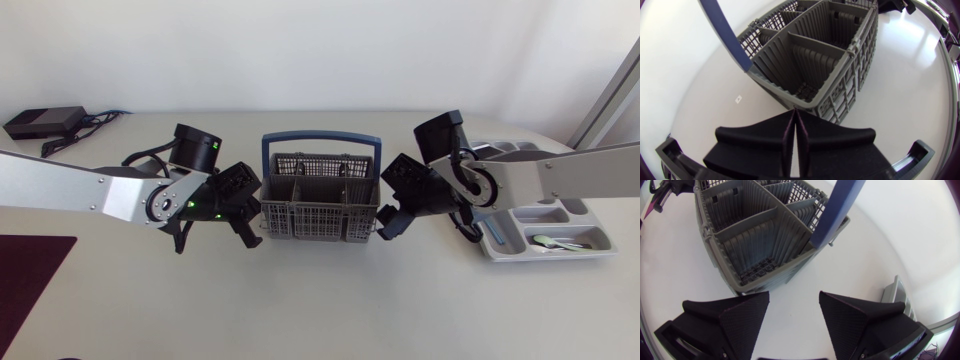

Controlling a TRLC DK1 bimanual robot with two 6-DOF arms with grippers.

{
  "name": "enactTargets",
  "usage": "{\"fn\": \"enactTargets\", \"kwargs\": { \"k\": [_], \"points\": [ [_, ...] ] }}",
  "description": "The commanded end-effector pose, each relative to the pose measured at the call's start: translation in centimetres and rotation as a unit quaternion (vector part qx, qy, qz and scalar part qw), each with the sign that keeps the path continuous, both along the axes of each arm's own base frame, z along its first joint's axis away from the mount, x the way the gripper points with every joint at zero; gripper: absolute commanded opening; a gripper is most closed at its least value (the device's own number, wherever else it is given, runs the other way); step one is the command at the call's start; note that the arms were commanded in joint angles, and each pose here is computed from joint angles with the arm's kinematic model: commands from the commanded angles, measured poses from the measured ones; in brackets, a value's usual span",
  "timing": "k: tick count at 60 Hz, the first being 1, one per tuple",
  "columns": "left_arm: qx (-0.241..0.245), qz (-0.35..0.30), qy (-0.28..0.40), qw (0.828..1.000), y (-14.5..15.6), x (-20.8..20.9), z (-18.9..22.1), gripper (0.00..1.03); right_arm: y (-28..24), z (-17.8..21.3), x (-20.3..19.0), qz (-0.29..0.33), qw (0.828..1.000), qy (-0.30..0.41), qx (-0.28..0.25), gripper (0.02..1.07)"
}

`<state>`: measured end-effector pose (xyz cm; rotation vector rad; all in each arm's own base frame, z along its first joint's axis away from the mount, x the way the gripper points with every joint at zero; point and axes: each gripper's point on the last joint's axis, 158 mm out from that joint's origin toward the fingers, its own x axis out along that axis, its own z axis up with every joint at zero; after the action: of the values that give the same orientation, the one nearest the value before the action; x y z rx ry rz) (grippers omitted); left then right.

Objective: Sort the cutlery from the basket into the organizer compartments.

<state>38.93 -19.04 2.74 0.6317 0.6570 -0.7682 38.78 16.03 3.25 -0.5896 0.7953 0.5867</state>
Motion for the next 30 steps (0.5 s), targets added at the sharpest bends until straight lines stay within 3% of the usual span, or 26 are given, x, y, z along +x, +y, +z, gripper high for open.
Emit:
{"fn": "enactTargets", "kwargs": {
  "k": [1,30],
  "points": [
    [-0.002,-0.019,0.002,1.000,-0.6,-0.2,-0.3,0.03,2.0,0.6,0.8,0.004,1.000,-0.006,0.021,0.75],
    [-0.002,-0.014,-0.005,1.000,0.5,-0.6,0.4,0.03,1.8,-0.2,1.1,-0.009,1.000,-0.004,0.007,0.75]
  ]
}}
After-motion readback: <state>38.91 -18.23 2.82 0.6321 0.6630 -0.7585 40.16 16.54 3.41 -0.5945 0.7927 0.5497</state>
